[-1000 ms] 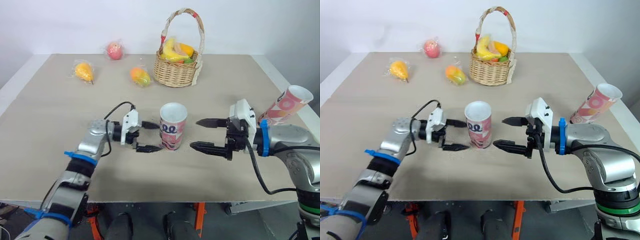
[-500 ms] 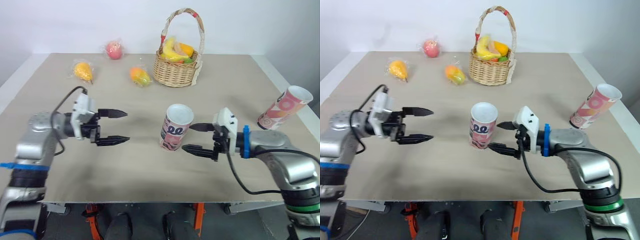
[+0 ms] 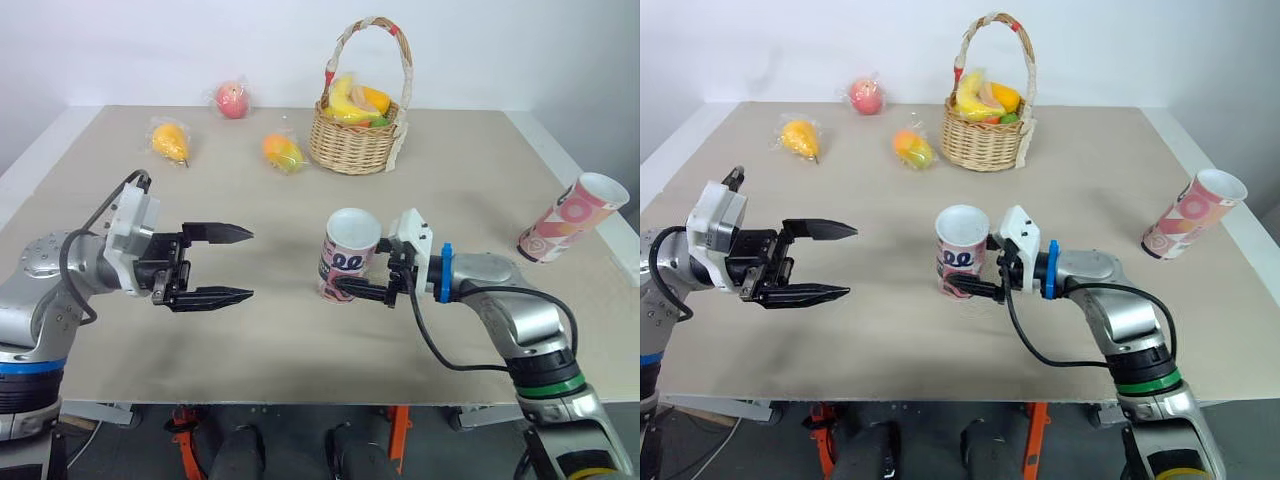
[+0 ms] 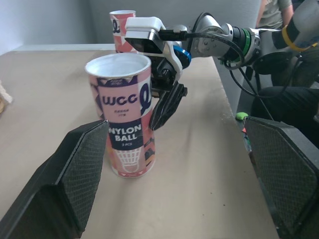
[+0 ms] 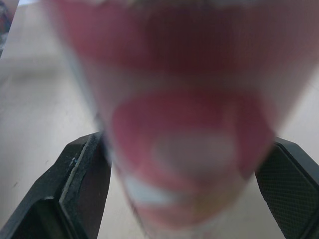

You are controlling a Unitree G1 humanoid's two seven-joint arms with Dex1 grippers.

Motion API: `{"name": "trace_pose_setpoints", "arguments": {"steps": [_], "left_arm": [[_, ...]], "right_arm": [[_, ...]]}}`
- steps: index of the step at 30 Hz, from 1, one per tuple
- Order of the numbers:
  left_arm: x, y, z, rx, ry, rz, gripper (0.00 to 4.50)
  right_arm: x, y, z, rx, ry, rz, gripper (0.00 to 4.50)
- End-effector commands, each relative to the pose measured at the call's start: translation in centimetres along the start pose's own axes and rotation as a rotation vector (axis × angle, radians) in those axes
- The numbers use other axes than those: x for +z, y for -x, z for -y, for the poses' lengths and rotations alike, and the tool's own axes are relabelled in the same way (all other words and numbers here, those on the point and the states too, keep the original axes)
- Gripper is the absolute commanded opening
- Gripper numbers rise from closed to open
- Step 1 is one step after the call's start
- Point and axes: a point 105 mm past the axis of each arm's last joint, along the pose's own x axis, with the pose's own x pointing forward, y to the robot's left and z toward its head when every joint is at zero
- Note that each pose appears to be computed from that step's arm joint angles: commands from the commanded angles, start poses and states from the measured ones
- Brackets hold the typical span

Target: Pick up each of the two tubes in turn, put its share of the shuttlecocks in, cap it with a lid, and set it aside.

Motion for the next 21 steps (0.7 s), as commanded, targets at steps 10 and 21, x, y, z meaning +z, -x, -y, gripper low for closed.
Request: {"name": "trace_pose_setpoints", "arguments": {"steps": [10,21], "left_arm": [[0.1,-1.1,0.1,-0.021,-0.04,0.016,4.5],[1.4,-4.6,-1.7,-0.07,-0.056,0.1,4.5]], "right_arm": [[1.1,-0.2,0.8,-0.016,0.025,0.037,3.31],[2.0,9.0,8.2,-0.49,-0.008,0.061,3.31]]}}
